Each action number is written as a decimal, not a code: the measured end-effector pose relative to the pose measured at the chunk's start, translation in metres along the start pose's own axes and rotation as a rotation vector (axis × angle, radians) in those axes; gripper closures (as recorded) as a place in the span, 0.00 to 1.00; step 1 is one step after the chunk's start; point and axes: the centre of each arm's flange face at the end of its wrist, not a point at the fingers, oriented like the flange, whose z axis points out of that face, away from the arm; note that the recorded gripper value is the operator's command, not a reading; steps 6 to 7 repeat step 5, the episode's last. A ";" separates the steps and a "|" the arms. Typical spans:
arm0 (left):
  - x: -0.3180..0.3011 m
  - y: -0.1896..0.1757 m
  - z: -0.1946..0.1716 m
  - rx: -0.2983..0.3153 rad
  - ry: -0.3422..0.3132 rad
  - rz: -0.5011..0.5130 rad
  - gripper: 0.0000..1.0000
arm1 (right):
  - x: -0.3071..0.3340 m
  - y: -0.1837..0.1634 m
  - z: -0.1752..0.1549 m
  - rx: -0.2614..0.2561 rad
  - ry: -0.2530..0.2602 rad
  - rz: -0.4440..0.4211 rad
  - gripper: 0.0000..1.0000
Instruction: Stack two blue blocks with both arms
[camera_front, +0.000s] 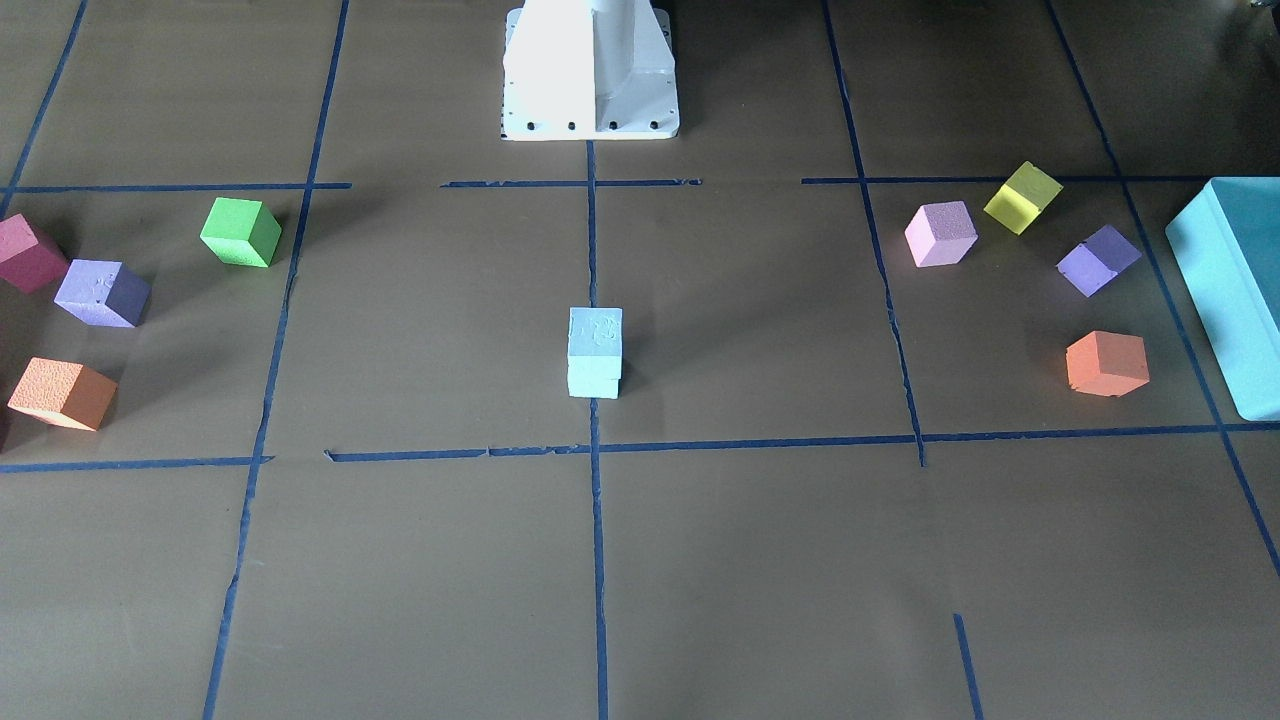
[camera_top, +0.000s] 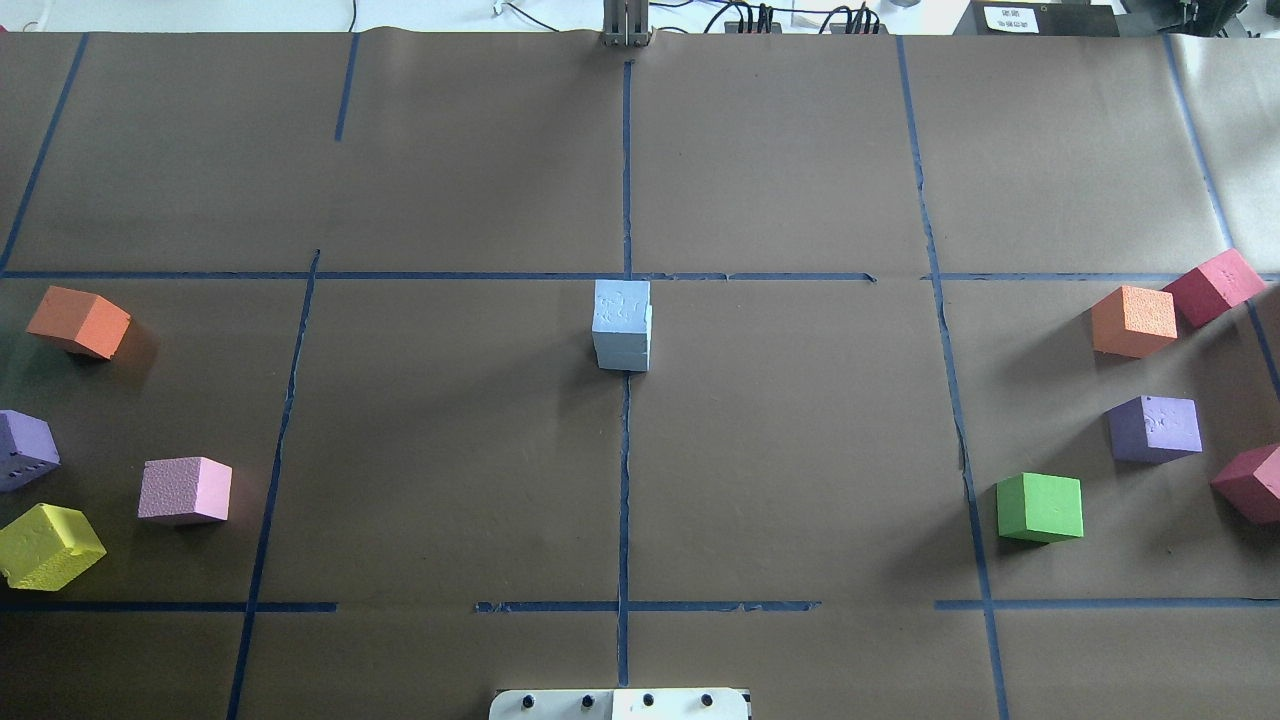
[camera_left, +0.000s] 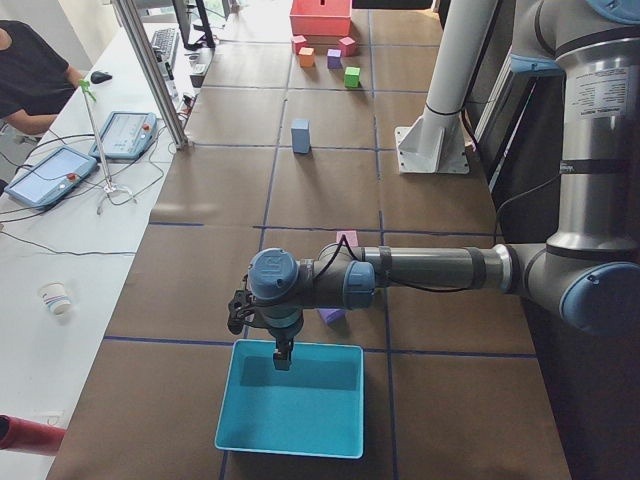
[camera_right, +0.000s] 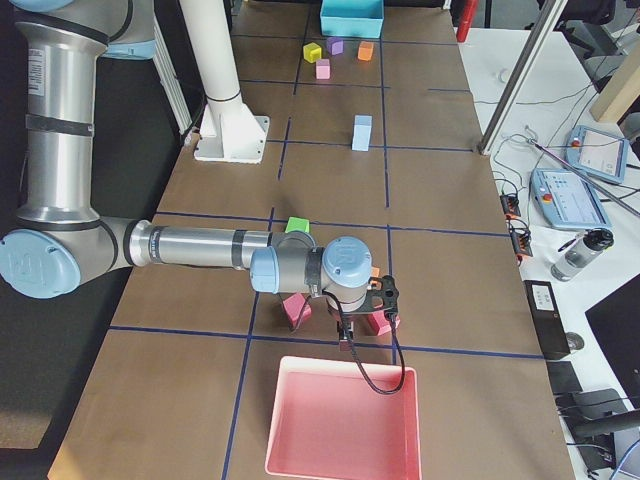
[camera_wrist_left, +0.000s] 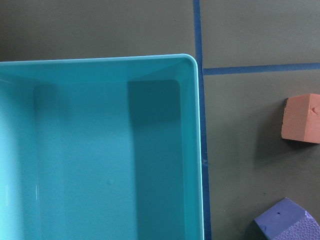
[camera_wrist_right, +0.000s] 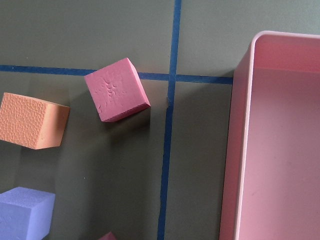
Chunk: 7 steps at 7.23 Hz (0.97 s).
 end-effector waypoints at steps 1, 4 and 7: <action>-0.001 0.000 0.001 -0.002 0.000 -0.002 0.00 | 0.001 0.001 0.000 -0.001 0.001 0.001 0.00; -0.004 0.000 0.004 -0.006 0.000 -0.005 0.00 | 0.002 0.002 0.001 -0.003 0.001 0.004 0.00; -0.004 0.000 0.004 -0.007 -0.001 -0.006 0.00 | 0.002 0.003 0.001 -0.003 0.001 0.005 0.00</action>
